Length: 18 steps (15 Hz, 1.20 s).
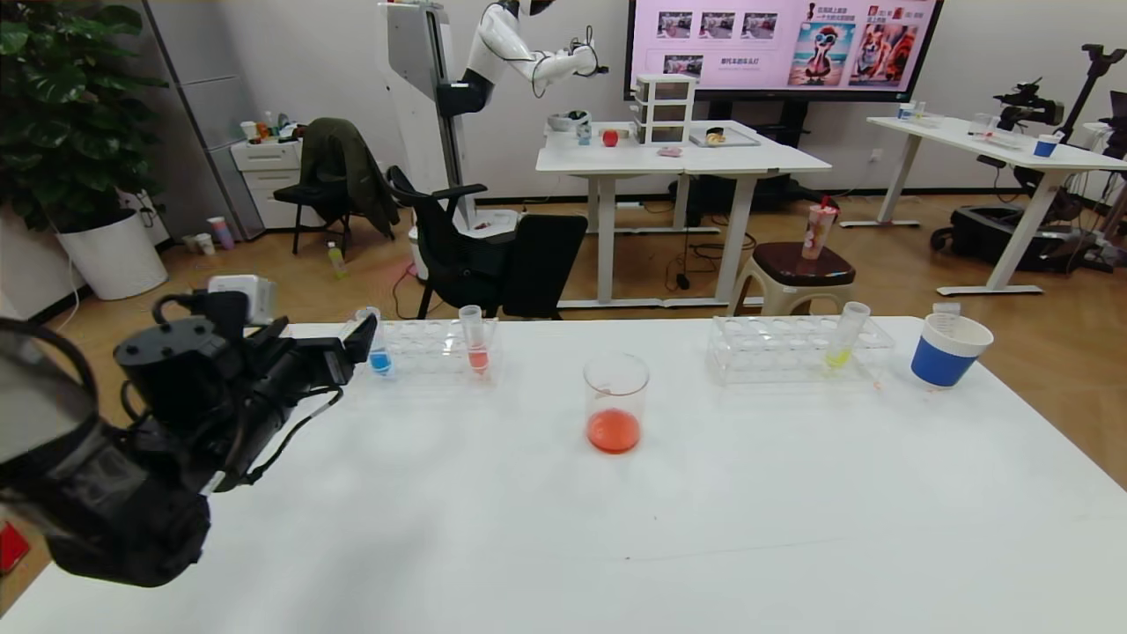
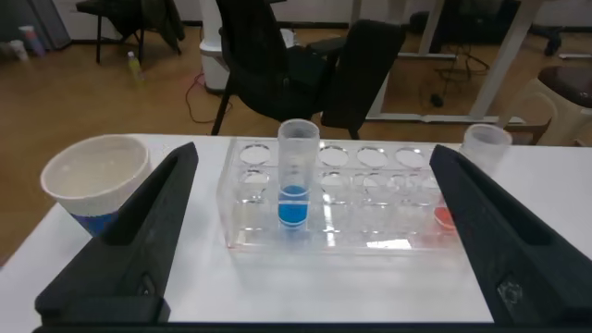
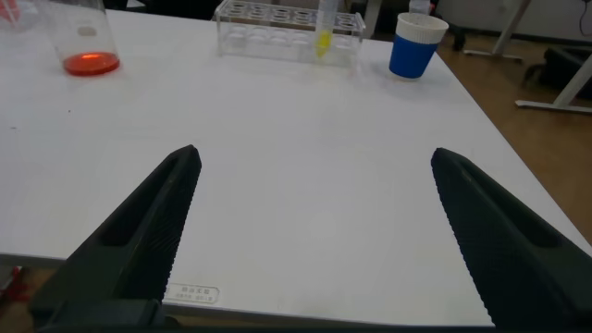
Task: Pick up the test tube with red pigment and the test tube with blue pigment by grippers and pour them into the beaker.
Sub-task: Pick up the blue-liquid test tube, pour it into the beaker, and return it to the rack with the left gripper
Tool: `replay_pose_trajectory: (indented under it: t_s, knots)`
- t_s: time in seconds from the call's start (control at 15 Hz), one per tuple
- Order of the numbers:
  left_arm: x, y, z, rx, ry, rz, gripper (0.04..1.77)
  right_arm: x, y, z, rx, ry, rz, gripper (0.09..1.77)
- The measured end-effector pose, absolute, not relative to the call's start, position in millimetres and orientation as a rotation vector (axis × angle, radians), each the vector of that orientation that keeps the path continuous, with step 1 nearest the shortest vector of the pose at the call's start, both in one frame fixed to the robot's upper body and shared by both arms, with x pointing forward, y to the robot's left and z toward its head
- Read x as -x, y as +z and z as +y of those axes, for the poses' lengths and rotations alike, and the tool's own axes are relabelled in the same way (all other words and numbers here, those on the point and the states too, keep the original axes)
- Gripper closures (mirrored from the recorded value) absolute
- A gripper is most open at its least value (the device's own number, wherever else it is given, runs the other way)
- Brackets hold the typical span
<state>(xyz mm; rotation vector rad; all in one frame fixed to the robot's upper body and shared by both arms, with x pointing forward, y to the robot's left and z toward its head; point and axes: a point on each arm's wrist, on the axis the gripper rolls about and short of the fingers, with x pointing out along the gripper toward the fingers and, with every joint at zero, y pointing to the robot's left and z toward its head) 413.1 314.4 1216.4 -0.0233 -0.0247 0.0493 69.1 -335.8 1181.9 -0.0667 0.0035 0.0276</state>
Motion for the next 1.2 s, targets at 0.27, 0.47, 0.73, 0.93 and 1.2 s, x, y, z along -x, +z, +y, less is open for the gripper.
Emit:
replay_pose_trajectory:
  t_s: [0.27, 0.47, 0.73, 0.93, 1.2]
  knots:
    - [-435.9, 1168.6, 305.3, 0.051, 0.039, 0.067, 0.06, -69.1, 1181.9, -335.8, 0.067, 0.028, 0.004, 0.12]
    - [-449.7, 1161.0, 304.2, 0.054, 0.046, 0.059, 0.06, -69.1, 1181.9, -335.8, 0.067, 0.028, 0.004, 0.12]
    - [-472.0, 1166.1, 305.2, 0.036, 0.063, 0.022, 0.06, -69.1, 1181.9, -335.8, 0.067, 0.028, 0.004, 0.12]
    - [-490.7, 1168.7, 307.4, 0.007, 0.073, -0.011, 0.06, -69.1, 1181.9, -335.8, 0.067, 0.028, 0.004, 0.12]
    - [-513.8, 1163.6, 308.9, 0.004, 0.083, -0.013, 0.06, -69.1, 1181.9, -335.8, 0.067, 0.028, 0.004, 0.12]
